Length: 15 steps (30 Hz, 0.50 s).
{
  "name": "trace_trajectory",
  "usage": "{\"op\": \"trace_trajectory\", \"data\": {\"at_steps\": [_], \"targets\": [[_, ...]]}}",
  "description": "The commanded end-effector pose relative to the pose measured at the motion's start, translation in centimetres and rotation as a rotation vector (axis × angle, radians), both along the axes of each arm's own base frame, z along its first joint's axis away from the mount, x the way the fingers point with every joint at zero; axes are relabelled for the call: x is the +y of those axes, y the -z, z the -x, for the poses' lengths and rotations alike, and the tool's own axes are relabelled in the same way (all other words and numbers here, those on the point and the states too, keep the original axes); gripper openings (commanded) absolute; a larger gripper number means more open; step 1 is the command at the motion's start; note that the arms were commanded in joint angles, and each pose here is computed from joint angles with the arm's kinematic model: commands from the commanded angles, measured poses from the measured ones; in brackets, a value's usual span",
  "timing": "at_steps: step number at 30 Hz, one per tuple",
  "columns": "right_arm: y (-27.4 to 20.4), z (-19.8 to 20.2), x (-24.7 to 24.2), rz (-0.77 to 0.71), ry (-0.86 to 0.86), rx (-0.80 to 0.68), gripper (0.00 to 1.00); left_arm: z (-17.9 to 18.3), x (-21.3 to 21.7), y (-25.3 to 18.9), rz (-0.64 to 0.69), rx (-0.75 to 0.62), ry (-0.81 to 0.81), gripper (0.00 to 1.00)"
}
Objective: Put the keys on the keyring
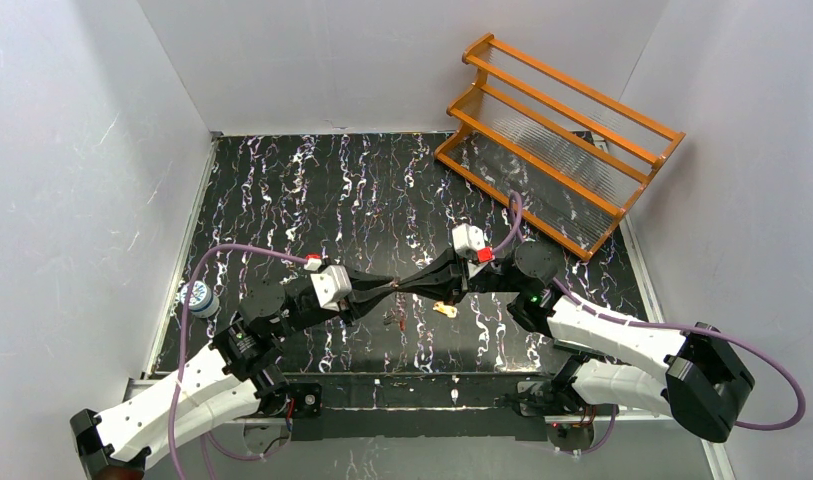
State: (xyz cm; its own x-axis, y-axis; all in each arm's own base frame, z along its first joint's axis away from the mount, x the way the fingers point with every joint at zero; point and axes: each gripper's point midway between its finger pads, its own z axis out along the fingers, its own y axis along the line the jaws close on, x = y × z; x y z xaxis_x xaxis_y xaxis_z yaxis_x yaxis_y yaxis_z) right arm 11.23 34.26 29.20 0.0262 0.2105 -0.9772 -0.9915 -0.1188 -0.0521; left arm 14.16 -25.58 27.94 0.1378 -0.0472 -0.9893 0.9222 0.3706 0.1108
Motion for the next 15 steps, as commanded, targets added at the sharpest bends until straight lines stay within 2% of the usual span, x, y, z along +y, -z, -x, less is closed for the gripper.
{"op": "trace_trajectory", "data": {"at_steps": [1, 9, 12, 13, 15], "targets": [[-2.95, 0.99, -0.51, -0.096, -0.027, -0.076, 0.01, 0.0, -0.15, -0.34, -0.001, -0.009, 0.005, 0.17], [-3.23, 1.15, -0.63, -0.109, -0.031, -0.083, 0.01, -0.19, -0.09, 0.27, -0.015, 0.002, -0.005, 0.2], [-3.31, 1.12, -0.67, -0.112, -0.027, -0.085, 0.01, -0.26, 0.15, 0.29, -0.021, 0.0, -0.016, 0.31], [-3.35, 1.11, -0.7, -0.114, -0.025, -0.085, 0.01, -0.27, 0.27, 0.23, -0.02, -0.003, -0.021, 0.32], [-3.31, 1.08, -0.68, -0.113, -0.024, -0.084, 0.01, -0.27, 0.56, 0.08, -0.013, -0.011, -0.031, 0.26]]}}
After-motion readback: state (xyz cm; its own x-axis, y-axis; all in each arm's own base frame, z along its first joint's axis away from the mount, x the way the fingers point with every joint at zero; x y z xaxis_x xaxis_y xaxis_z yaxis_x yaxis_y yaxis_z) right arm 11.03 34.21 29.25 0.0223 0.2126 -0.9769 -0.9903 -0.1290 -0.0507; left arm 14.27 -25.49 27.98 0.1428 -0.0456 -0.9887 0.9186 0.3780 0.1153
